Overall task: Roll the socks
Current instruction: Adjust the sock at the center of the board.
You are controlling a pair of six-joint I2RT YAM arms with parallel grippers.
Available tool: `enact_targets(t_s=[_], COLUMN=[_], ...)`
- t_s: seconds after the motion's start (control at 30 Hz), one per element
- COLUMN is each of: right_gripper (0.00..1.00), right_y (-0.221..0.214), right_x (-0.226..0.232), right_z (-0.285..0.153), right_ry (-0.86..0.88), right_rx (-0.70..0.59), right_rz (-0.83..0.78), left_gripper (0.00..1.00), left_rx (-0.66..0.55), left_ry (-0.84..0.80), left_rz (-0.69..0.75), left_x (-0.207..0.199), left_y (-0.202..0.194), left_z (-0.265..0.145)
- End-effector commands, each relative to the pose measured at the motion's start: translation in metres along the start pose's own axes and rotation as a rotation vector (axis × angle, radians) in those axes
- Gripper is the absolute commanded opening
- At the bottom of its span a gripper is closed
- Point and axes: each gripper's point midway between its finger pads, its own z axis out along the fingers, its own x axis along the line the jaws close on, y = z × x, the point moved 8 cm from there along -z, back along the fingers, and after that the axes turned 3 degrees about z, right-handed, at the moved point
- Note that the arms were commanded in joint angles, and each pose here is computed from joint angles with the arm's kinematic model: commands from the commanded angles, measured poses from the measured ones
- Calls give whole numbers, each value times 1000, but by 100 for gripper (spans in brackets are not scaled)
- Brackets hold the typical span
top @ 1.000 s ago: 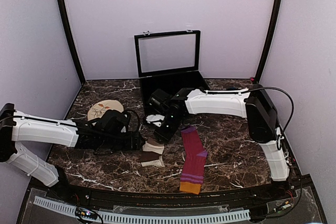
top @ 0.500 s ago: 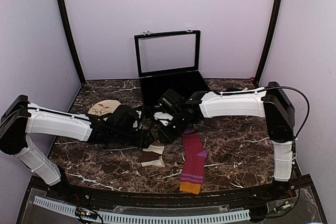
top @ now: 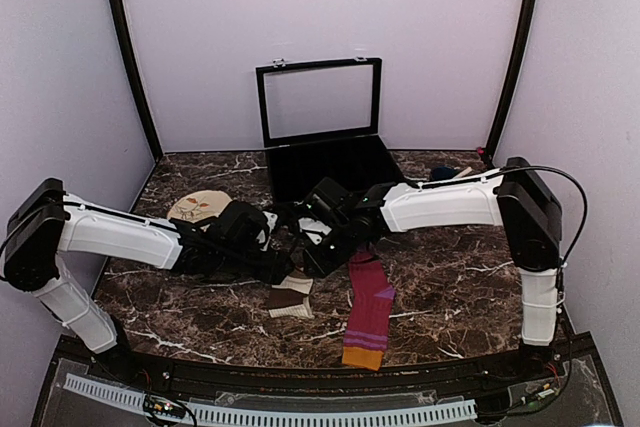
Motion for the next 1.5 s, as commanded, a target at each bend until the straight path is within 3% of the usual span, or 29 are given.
enact_targets(t_s=[0.0,0.67,1.03,1.47], right_gripper=[27,25,10,6], right_y=[6,-1,1,19], right_x=[-2,-8,-10,-2], right_z=[3,24,31,16], right_ry=[35,49,27,17], right_rx=[-28,25,40,1], right_rz=[16,17,-18,-88], left_gripper=[60,56,53,49], left_rx=[-2,-10,10,27], left_ry=[-8,-51,-103,-161], left_rz=[9,-78,-132,-157], left_x=[6,11,11,3], left_y=[-3,-14,-27,-40], left_z=[-1,-21,-30,-35])
